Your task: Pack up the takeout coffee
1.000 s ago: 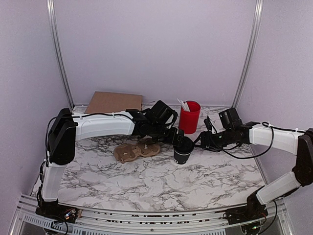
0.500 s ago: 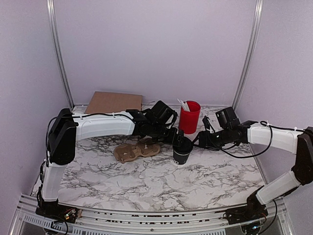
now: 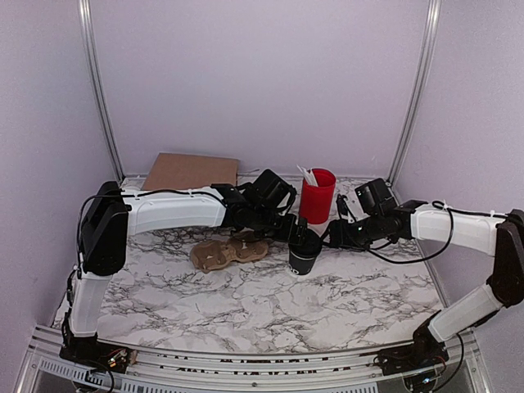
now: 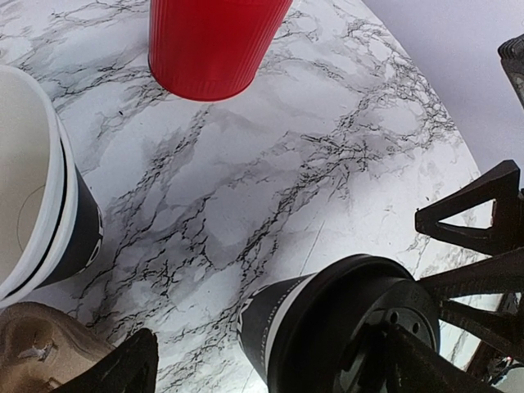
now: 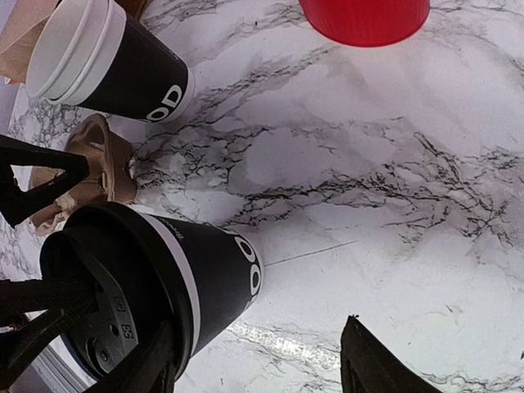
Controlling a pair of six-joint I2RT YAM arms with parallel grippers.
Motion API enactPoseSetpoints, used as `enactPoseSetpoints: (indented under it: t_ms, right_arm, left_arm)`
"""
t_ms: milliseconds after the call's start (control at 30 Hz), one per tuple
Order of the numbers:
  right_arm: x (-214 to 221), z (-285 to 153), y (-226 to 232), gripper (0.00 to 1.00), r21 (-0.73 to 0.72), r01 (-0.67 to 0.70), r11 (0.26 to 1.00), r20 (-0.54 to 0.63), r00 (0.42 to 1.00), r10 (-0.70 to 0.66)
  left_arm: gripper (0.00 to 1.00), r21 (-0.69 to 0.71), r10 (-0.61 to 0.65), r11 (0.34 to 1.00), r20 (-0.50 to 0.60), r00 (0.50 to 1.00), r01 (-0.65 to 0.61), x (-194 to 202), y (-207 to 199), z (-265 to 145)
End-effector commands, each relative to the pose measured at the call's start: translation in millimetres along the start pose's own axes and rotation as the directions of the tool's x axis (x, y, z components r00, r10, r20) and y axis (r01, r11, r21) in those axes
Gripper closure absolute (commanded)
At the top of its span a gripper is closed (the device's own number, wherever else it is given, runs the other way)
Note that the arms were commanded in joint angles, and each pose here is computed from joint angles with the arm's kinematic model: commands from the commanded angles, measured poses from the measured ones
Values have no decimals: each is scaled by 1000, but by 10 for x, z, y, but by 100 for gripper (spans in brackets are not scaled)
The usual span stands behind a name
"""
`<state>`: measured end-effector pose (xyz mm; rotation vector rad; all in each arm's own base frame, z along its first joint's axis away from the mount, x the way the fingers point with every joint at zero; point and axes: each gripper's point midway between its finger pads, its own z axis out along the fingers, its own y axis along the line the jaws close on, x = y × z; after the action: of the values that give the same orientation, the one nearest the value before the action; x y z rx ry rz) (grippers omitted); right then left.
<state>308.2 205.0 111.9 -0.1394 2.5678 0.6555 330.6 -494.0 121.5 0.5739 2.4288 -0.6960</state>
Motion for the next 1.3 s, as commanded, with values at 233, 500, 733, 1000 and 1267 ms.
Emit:
enactPoseSetpoints:
  t_ms: [233, 500, 733, 1000, 1267]
  right_arm:
    - [-86, -177, 18, 34, 90, 10, 996, -20, 1000, -8]
    - [-375, -352, 127, 34, 89, 15, 996, 74, 997, -22]
    - [-417, -310, 105, 34, 103, 17, 995, 84, 996, -26]
    - [-401, -353, 187, 34, 68, 45, 997, 84, 995, -51]
    - [-391, -388, 242, 34, 59, 72, 996, 84, 994, -77]
  left_arm:
    - [4, -42, 38, 998, -79, 996, -42, 238, 120, 101]
    - [4, 19, 85, 996, -61, 995, -84, 147, -12, 7]
    - [3, 73, 78, 994, -2, 997, -78, -93, -154, -127]
    - [3, 81, 48, 996, 18, 999, -49, -161, -141, -225]
    - [3, 115, 11, 993, 45, 999, -17, -260, -165, -298]
